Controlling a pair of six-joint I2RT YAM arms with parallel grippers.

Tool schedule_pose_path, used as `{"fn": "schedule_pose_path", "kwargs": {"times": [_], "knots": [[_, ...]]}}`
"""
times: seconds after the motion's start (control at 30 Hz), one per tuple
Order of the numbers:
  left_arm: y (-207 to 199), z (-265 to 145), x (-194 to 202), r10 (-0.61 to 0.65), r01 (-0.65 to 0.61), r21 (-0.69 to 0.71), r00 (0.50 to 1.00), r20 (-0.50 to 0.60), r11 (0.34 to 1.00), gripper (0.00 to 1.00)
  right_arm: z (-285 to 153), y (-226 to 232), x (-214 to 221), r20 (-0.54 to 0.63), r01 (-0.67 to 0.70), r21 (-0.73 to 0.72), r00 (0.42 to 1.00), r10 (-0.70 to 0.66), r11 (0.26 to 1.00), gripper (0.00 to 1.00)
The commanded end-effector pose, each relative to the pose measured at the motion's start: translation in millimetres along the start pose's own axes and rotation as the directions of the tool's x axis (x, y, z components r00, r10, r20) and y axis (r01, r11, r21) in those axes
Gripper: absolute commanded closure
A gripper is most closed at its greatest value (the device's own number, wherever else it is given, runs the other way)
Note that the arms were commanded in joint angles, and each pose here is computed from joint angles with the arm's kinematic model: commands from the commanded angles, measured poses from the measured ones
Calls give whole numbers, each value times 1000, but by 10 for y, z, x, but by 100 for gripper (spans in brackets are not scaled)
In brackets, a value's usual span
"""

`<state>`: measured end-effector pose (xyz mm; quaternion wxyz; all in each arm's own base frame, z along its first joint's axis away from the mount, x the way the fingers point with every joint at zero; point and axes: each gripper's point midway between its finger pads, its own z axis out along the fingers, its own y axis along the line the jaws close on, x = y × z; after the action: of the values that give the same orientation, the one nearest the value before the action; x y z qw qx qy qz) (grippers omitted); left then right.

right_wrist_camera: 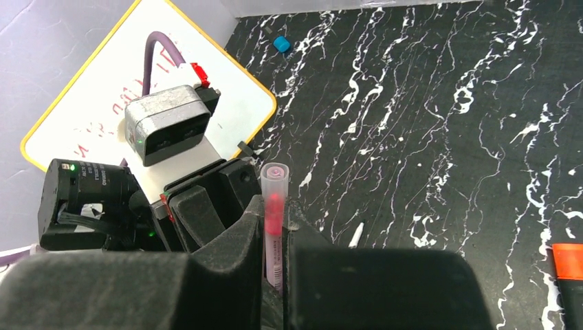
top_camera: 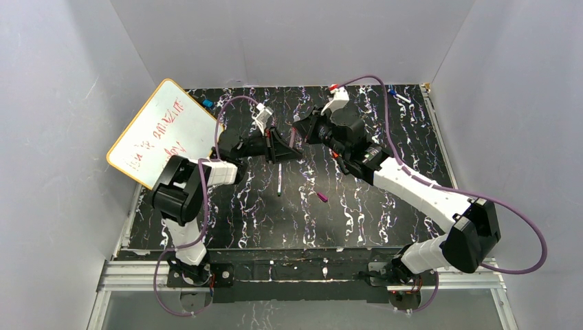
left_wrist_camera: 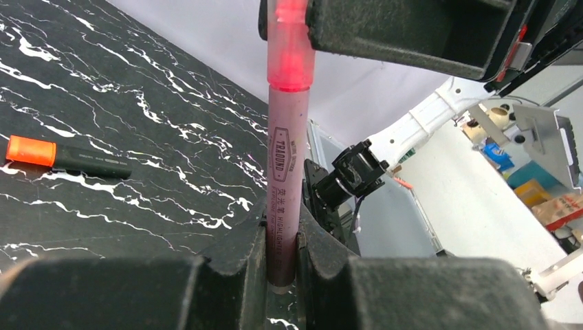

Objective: Insert the pens into the pen caps

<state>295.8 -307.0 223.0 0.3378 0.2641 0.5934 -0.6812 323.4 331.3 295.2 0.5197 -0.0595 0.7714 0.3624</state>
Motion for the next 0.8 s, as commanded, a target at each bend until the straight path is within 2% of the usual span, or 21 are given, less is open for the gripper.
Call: {"fn": "schedule_pose_path", "kwargs": {"times": [0.0,0.13,0.3,0.4,0.43,0.5,0.63,0.77], "knots": [[208,28,-703,153,-136,-105,973,174,985,100,-317,253,1013,-356,20,-126,932,-64,992,99],[215,27,-718,248,-231,-120,955,164,966,100,-309,298,1048,-370,31,-141,925,-82,989,99],[265,-143,-702,506,-458,-284,854,125,843,100,-323,286,1041,-369,54,-143,924,-104,988,99],[270,-171,-731,554,-504,-323,828,81,801,100,-305,304,1062,-377,52,-152,920,-106,987,97],[288,-166,-731,558,-508,-329,827,71,796,100,-301,313,1056,-377,53,-155,920,-109,986,91],[322,-154,-720,548,-501,-330,834,63,800,100,-297,320,1039,-374,62,-160,920,-118,985,69],[343,-129,-692,536,-493,-322,843,56,809,100,-298,306,1016,-364,72,-153,923,-124,986,49],[367,-112,-627,525,-487,-318,850,39,813,100,-308,293,973,-341,74,-147,932,-120,986,25]]}}
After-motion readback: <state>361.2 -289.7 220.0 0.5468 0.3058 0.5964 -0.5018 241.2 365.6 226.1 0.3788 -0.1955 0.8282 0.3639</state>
